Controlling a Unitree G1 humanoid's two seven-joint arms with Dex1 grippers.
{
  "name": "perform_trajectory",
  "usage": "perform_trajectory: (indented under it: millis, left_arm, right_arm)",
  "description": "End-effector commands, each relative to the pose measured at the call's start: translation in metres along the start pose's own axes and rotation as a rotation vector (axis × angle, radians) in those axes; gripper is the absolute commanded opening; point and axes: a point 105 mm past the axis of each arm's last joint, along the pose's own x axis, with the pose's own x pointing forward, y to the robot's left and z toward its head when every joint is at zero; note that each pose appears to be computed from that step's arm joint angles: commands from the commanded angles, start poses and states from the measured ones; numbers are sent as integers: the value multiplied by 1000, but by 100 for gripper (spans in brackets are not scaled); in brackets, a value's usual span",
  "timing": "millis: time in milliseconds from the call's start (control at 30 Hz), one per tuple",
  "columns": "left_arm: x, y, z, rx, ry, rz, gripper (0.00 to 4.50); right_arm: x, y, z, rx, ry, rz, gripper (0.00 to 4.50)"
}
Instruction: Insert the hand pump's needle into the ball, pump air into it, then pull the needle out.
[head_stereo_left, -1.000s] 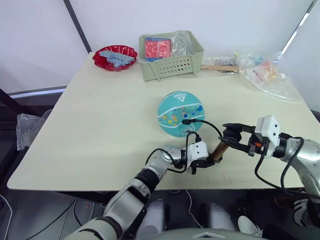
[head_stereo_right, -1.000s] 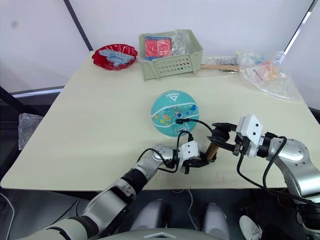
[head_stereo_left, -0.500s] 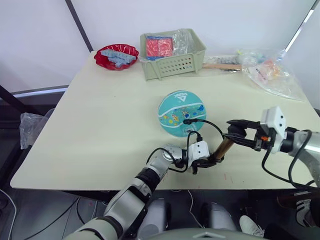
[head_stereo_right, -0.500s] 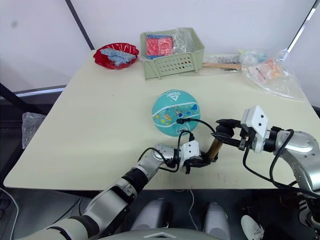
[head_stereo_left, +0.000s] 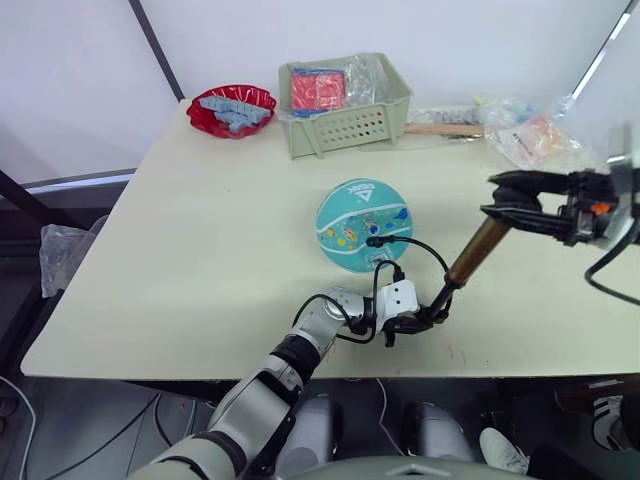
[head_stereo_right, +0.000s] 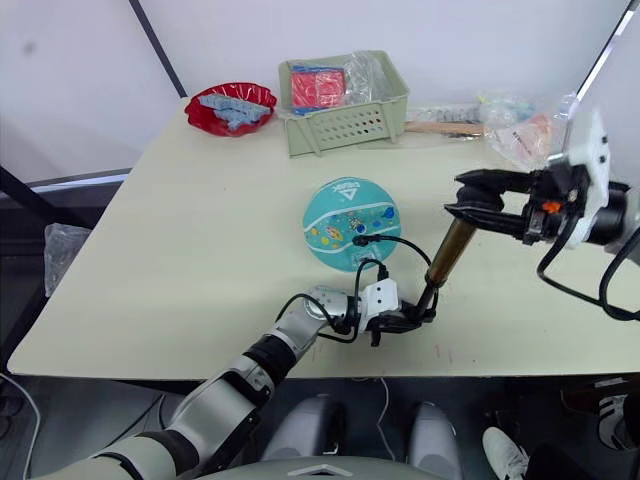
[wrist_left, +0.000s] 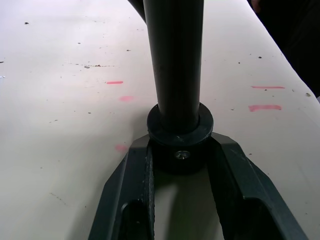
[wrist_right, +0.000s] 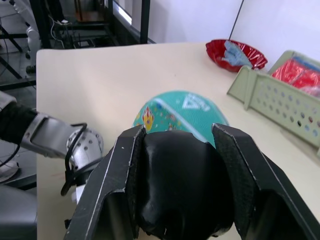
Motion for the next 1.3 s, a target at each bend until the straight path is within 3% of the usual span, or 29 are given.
perform_trajectory:
  millis: [33,233,633,800,1100,1300]
  left_arm:
    - [-14,-25,-68,-136,232,-35,108]
    - [-14,-26,-68,-136,231,-38,108]
    - [-14,-26,-68,-141,230,-34,108]
    - [-15,-25,-68,-143,232,-29,108]
    - [-15,-26,-69,-146,234,-30,108]
    - [-15,-26,-69,-143,234,-32,108]
  right_arm:
    - [-17,-9,41,-116,-72,-74,160]
    - [-16,-7,35,-101,-44,-59,160]
    - [-1,12,-49,11,105,-26,160]
    - [7,27,-97,57,165,-21,160]
    - [15,51,-146,75,221,-28,160]
    - [20,61,-154,74,227,-16,160]
